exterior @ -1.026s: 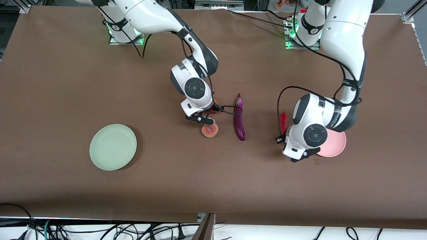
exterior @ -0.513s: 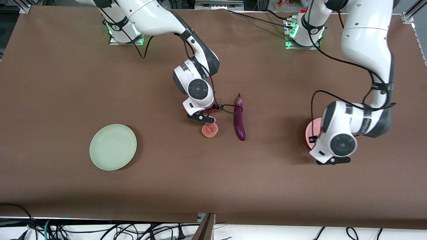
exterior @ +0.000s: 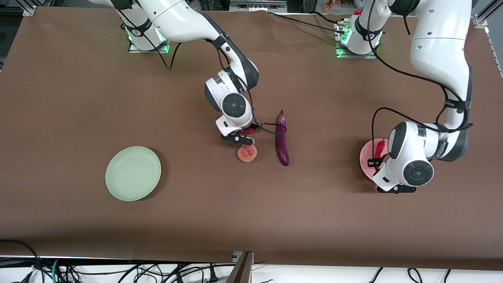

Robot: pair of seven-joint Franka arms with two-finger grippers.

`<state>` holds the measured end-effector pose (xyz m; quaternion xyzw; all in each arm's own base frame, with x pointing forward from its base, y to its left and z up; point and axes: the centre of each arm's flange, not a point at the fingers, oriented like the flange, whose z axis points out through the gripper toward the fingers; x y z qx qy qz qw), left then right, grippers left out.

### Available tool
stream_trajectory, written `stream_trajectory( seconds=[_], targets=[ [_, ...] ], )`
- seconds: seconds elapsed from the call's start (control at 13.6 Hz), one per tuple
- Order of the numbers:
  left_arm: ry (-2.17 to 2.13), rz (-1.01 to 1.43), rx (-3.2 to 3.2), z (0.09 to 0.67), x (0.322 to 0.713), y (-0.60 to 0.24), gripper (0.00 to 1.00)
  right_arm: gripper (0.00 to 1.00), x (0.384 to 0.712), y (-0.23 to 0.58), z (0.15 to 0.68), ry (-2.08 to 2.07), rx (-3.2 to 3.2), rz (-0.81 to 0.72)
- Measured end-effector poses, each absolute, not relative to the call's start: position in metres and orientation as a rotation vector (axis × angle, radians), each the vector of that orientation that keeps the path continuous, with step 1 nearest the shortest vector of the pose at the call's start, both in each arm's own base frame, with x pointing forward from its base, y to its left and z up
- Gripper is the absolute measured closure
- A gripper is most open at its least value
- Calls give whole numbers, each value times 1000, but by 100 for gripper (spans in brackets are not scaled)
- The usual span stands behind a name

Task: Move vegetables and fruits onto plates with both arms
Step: 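Carry the chili to the pink plate while the right gripper grasps the tomato, then release the chili on the pink plate while the right gripper carries the tomato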

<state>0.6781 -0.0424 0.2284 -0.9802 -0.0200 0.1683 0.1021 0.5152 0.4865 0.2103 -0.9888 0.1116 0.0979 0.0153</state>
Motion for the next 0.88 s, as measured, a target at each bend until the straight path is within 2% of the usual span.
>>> stream_trajectory(
  seconds=[0.22, 0.29, 0.51, 0.88],
  targets=[
    [-59, 493, -2900, 230, 679, -44, 6, 19, 552, 437, 261, 297, -3129, 310],
    [-61, 488, -2910, 232, 679, -47, 0, 19, 570, 405, 282, 260, -3153, 322],
    [-75, 440, -2985, 262, 683, -65, 0, 19, 621, 299, 320, 170, -3203, 323],
    [-127, 457, -3222, 313, 668, -169, 0, 19, 671, 136, 318, -4, -3215, 342]
  ],
)
